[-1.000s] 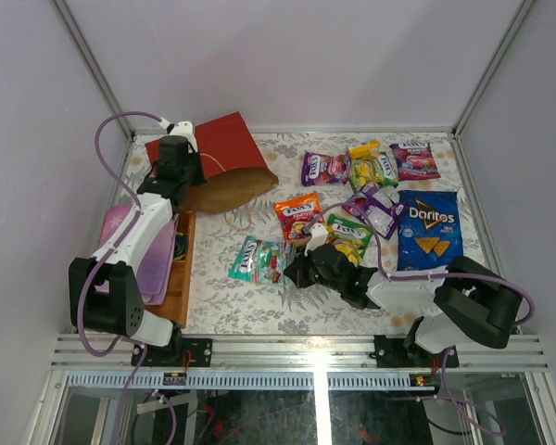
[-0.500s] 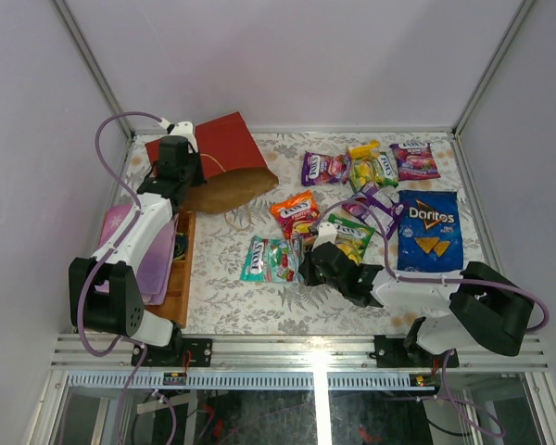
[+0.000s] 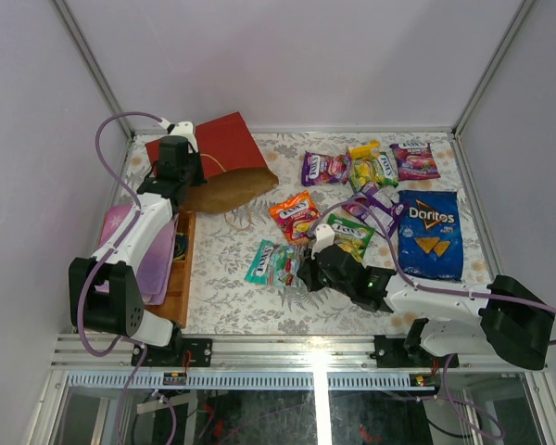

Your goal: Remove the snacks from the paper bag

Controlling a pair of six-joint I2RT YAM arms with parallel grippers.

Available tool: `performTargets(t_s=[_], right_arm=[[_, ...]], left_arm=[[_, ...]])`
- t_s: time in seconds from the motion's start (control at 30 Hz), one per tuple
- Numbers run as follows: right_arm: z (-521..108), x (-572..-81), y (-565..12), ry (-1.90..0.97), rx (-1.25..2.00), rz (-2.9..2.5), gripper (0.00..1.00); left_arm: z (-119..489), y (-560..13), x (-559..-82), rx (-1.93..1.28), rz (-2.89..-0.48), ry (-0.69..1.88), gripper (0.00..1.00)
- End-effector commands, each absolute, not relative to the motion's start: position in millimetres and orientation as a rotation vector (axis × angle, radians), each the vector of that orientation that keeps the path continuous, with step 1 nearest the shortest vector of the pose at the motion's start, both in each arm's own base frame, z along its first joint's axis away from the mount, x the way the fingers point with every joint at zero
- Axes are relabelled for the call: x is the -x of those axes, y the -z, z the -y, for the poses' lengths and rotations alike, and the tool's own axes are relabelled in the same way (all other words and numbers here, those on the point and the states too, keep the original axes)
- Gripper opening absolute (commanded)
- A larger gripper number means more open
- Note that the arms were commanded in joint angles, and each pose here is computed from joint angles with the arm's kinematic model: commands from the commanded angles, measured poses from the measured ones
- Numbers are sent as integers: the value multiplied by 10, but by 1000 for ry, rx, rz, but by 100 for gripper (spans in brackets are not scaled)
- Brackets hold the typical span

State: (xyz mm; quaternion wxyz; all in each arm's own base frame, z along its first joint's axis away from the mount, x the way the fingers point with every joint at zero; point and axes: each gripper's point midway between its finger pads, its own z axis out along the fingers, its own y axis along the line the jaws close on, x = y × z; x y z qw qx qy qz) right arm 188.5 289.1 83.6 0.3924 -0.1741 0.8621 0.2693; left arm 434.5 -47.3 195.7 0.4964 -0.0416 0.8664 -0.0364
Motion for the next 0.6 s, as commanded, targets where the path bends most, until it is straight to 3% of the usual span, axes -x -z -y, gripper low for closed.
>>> performTargets(t_s=[0.0, 0.4, 0.47, 0.57], right_arm=[[-3009, -1750, -949, -715, 558, -2158, 0], [-2717, -1534, -716, -624, 608, -2245, 0], [-2708, -1551, -690, -593, 634, -2249, 10], [-2695, -1589, -676, -539, 678, -2248, 39]], left_arm=[[454, -2039, -4407, 101, -2073, 100, 0], [513, -2057, -4425, 89, -2068, 134, 0], [528, -2055, -4427, 85, -2069, 141, 0], [530, -2063, -4426, 84, -2067, 143, 0]])
